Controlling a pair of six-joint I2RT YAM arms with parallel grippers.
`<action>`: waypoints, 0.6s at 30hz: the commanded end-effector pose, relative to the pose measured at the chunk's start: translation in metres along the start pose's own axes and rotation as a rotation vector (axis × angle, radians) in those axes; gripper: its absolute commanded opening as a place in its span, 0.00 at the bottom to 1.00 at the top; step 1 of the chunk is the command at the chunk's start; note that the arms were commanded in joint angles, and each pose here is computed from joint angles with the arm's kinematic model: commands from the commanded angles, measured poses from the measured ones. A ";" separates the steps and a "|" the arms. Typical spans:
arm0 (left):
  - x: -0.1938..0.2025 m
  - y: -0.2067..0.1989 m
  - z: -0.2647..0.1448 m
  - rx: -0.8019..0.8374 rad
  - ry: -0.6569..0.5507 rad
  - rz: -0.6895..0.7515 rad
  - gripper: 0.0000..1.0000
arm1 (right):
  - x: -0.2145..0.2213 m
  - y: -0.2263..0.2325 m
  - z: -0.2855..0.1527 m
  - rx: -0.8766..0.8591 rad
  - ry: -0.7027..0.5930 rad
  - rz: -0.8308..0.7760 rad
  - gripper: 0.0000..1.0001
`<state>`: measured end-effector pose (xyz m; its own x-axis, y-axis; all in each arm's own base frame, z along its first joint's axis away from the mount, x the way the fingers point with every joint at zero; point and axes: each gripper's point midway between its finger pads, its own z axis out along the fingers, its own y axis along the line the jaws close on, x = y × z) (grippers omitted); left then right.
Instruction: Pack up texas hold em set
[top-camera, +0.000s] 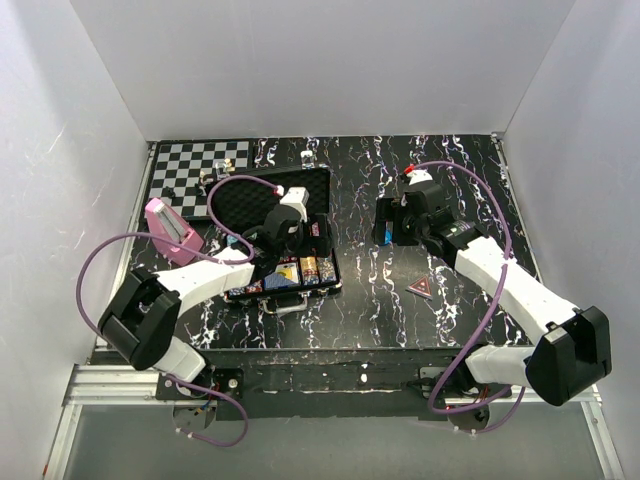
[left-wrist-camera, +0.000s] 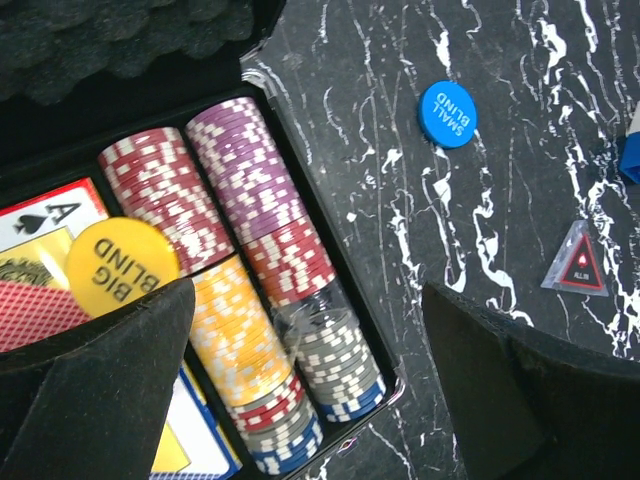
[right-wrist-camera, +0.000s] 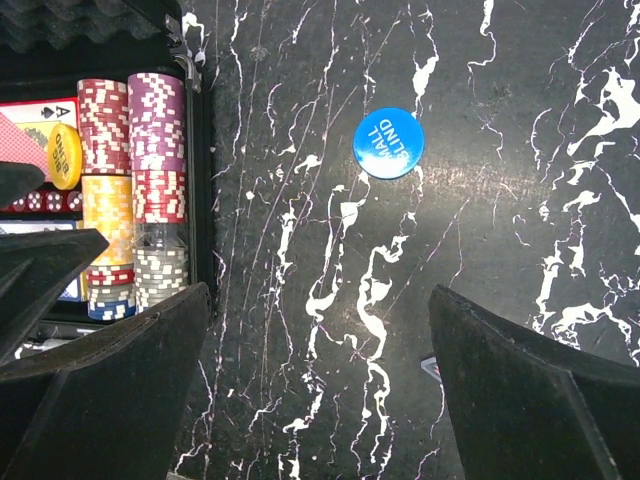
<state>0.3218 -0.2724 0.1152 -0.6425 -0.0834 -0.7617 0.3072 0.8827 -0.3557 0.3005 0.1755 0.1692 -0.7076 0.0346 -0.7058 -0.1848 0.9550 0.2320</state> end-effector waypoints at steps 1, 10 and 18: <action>-0.029 -0.030 0.003 0.081 -0.100 0.004 0.98 | -0.007 0.004 0.002 -0.024 -0.027 0.022 0.97; -0.013 -0.011 0.018 -0.018 -0.073 0.055 0.98 | -0.008 0.005 -0.001 -0.026 -0.024 0.021 0.96; -0.005 -0.004 0.028 -0.040 -0.059 0.088 0.98 | -0.003 0.003 -0.005 -0.028 -0.015 0.022 0.96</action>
<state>0.3330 -0.2855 0.0947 -0.6123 -0.0313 -0.7900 0.3240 0.9015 -0.2868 0.2996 0.1780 0.1674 -0.7180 0.0409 -0.6948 -0.1863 0.9505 0.2485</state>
